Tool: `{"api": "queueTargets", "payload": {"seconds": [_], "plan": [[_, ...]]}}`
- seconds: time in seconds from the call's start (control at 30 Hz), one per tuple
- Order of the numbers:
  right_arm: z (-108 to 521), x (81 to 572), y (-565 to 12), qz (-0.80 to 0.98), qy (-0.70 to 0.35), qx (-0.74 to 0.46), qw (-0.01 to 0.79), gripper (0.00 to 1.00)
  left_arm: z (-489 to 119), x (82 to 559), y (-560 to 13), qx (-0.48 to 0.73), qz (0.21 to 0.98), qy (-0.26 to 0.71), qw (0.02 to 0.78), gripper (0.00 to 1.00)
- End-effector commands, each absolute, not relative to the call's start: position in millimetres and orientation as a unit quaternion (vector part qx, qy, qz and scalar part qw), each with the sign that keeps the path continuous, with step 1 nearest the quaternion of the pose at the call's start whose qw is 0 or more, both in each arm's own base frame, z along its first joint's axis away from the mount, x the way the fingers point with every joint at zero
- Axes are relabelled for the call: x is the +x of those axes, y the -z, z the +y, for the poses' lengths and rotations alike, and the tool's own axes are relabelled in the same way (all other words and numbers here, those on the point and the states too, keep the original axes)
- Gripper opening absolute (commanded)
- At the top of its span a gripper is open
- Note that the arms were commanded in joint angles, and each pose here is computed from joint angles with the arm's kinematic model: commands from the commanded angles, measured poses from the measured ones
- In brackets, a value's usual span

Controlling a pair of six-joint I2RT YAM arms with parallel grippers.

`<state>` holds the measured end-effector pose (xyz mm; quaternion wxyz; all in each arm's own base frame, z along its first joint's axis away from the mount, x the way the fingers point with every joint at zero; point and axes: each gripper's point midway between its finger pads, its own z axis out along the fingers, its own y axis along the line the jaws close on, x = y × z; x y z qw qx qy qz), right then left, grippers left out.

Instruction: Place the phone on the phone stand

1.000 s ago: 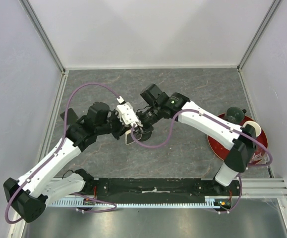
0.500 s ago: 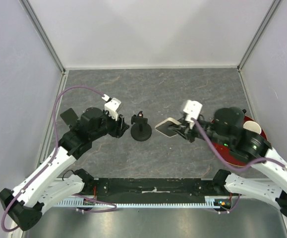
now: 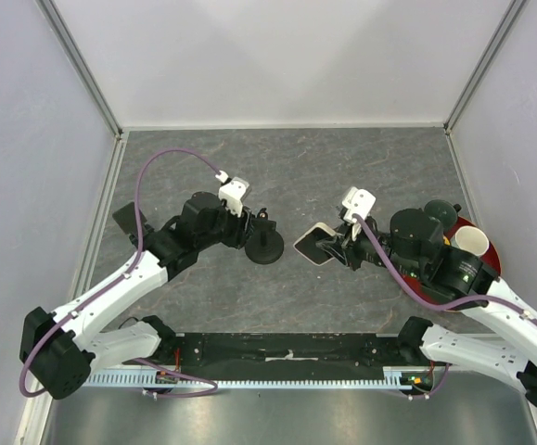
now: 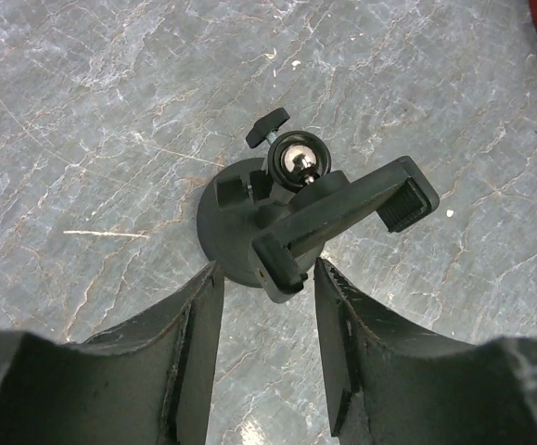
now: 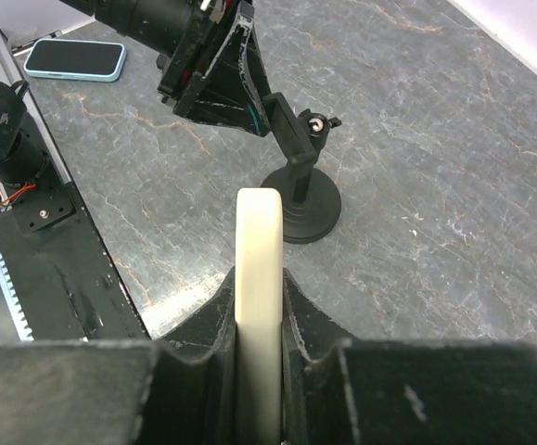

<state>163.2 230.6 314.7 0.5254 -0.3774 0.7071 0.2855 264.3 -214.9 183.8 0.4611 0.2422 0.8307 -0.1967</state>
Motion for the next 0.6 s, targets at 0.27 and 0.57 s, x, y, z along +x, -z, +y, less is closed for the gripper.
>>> {"api": "queueTargets", "payload": {"seconds": [0.27, 0.57], "plan": [[262, 166, -334, 0.669, -0.340, -0.381, 0.540, 0.00, -226, 286, -212, 0.235, 0.798, 0.191, 0.520, 0.37], [306, 146, -326, 0.562, -0.384, -0.522, 0.515, 0.00, -241, 247, -213, 0.372, 0.764, 0.235, 0.472, 0.02]]}}
